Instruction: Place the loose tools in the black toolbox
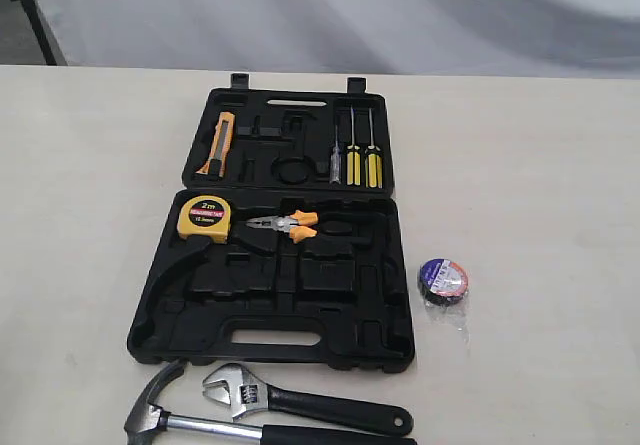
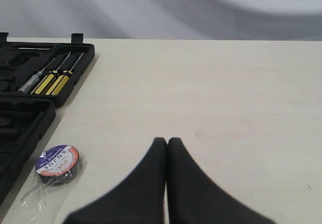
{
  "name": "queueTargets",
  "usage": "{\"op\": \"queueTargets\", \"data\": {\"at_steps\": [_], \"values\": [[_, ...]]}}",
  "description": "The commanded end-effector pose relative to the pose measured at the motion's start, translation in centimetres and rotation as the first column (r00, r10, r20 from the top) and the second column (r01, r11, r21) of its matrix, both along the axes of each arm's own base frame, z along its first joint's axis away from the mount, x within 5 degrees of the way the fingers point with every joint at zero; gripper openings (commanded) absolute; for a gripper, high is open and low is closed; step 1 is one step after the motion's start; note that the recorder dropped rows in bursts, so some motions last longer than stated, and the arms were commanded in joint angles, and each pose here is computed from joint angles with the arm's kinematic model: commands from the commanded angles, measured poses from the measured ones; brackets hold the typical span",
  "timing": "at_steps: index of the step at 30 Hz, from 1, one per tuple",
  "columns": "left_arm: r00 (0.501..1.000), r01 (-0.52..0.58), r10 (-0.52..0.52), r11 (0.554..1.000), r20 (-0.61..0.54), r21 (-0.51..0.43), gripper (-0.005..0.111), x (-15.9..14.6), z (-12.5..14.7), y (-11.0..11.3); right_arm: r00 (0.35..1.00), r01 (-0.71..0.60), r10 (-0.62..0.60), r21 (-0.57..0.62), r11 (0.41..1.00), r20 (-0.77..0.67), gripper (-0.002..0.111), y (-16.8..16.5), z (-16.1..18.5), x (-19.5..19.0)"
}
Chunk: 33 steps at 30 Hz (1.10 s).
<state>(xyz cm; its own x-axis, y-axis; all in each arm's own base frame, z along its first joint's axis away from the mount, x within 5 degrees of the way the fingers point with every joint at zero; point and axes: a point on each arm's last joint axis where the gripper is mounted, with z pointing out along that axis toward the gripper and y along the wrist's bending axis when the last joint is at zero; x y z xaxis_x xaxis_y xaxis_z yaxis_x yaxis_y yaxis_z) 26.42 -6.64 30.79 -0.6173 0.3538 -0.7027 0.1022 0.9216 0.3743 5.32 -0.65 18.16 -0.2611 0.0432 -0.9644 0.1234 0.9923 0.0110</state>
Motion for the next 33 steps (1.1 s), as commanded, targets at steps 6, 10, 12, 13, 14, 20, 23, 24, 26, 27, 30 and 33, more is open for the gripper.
{"op": "queueTargets", "data": {"at_steps": [6,10,12,13,14,20,23,24,26,27,30,33], "values": [[1.000,-0.001,0.001,1.000,0.005,-0.027,0.001,-0.2,-0.1,0.0,1.000,0.004,-0.004,0.002,1.000,0.009,0.000,0.0,0.0,0.0],[1.000,-0.001,0.001,1.000,0.005,-0.027,0.001,-0.2,-0.1,0.0,1.000,0.004,-0.003,-0.007,1.000,0.008,0.000,0.0,0.0,0.0],[1.000,-0.001,0.001,1.000,0.005,-0.027,0.001,-0.2,-0.1,0.0,1.000,0.004,-0.004,-0.012,1.000,0.015,0.000,0.0,0.1,0.0],[1.000,-0.001,0.001,1.000,0.005,-0.027,0.001,-0.2,-0.1,0.0,1.000,0.004,-0.004,-0.013,1.000,0.024,0.000,-0.1,0.2,0.0],[1.000,-0.001,0.001,1.000,0.005,-0.027,0.001,-0.2,-0.1,0.0,0.999,0.004,-0.003,-0.016,1.000,0.045,0.000,-0.1,0.4,0.1],[1.000,-0.001,0.001,1.000,0.005,-0.027,0.001,-0.2,-0.1,0.0,0.960,0.009,0.004,-0.044,0.999,0.280,0.000,-0.1,2.5,0.3],[1.000,-0.001,0.001,1.000,0.005,-0.027,0.001,-0.2,-0.1,0.0,0.905,0.015,0.013,-0.062,0.998,0.425,0.000,0.0,4.0,0.1],[1.000,-0.001,0.001,1.000,0.005,-0.027,0.001,-0.2,-0.1,0.0,0.883,0.018,0.016,-0.068,0.998,0.470,0.000,0.0,4.4,0.1],[1.000,-0.001,0.001,1.000,0.005,-0.027,0.001,-0.2,-0.1,0.0,0.837,0.023,0.023,-0.077,0.997,0.547,0.000,0.0,5.2,-0.2],[1.000,-0.001,0.001,1.000,0.005,-0.027,0.001,-0.2,-0.1,0.0,0.816,0.026,0.026,-0.081,0.996,0.577,0.000,0.0,5.5,-0.3],[1.000,-0.001,0.001,1.000,0.005,-0.027,0.001,-0.2,-0.1,0.0,0.778,0.030,0.031,-0.087,0.996,0.628,0.000,0.1,6.1,-0.5],[1.000,-0.001,0.001,1.000,0.005,-0.027,0.001,-0.2,-0.1,0.0,0.765,0.031,0.030,-0.084,0.996,0.643,0.000,0.1,6.2,-0.6]]}}
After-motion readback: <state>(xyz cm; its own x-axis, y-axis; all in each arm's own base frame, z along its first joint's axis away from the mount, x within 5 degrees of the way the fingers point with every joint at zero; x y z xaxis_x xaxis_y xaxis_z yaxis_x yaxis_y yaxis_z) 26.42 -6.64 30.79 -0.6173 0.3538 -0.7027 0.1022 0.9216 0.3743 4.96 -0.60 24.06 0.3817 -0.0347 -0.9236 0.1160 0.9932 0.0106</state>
